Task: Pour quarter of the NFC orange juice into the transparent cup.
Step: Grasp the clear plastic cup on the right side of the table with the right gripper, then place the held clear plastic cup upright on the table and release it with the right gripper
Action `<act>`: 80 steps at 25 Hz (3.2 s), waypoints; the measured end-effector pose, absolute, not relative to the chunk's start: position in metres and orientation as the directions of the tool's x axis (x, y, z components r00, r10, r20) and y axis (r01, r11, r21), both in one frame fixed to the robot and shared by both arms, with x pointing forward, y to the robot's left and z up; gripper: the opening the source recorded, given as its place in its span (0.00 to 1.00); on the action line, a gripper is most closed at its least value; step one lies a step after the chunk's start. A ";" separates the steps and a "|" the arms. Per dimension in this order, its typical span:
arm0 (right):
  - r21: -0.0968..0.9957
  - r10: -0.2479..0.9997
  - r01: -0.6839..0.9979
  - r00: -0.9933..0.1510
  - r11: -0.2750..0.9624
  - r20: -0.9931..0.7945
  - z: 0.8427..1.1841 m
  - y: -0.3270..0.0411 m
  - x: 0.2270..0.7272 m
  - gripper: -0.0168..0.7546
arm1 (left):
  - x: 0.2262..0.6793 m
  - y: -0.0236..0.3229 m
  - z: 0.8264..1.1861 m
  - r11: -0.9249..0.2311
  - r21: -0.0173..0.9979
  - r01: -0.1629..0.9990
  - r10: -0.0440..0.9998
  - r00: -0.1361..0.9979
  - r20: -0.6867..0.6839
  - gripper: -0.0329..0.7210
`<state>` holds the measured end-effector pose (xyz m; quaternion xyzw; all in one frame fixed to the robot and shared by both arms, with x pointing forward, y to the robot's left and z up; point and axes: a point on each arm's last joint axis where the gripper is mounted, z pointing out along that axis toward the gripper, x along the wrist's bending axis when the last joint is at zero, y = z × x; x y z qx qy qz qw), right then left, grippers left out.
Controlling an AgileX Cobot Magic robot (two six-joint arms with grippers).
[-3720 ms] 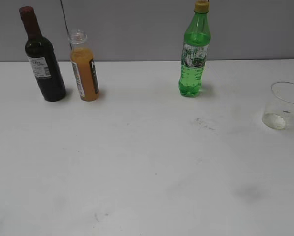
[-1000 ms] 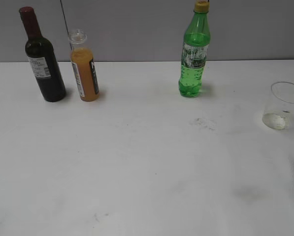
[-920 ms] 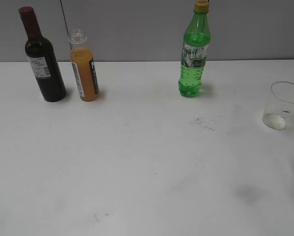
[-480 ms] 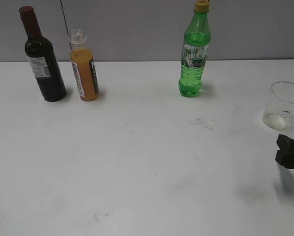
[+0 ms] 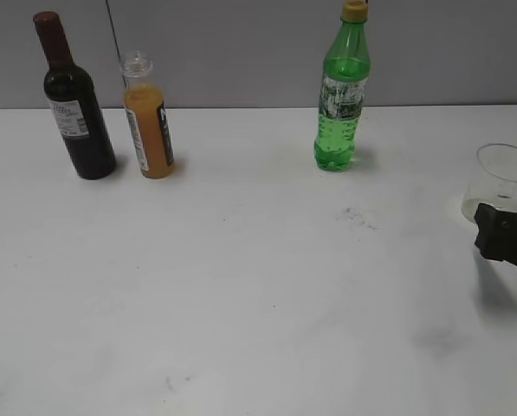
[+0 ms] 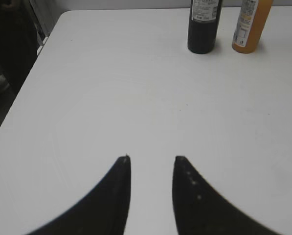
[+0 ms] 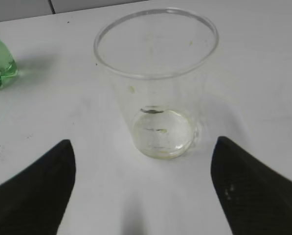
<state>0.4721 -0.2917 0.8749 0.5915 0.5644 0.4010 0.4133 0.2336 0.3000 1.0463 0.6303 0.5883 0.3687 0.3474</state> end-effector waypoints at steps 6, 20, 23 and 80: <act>0.948 0.999 0.317 0.052 -0.026 0.010 0.875 -0.292 0.481 0.90 | 0.234 0.300 1.046 -0.066 0.872 0.485 0.998 0.036 0.056 0.35; 0.935 0.990 0.336 0.119 -0.111 0.075 0.842 -0.293 0.520 0.90 | 0.234 0.300 1.046 -0.066 0.872 0.485 0.998 0.036 0.056 0.35; 0.937 0.987 0.327 0.134 -0.126 0.086 0.837 -0.293 0.530 0.90 | 0.234 0.300 1.046 -0.066 0.872 0.485 0.998 0.036 0.056 0.35; 0.965 0.447 -0.002 -0.886 0.261 -0.123 0.858 -0.199 0.540 0.72 | 0.234 0.300 1.046 -0.066 0.872 0.485 0.998 0.036 0.056 0.35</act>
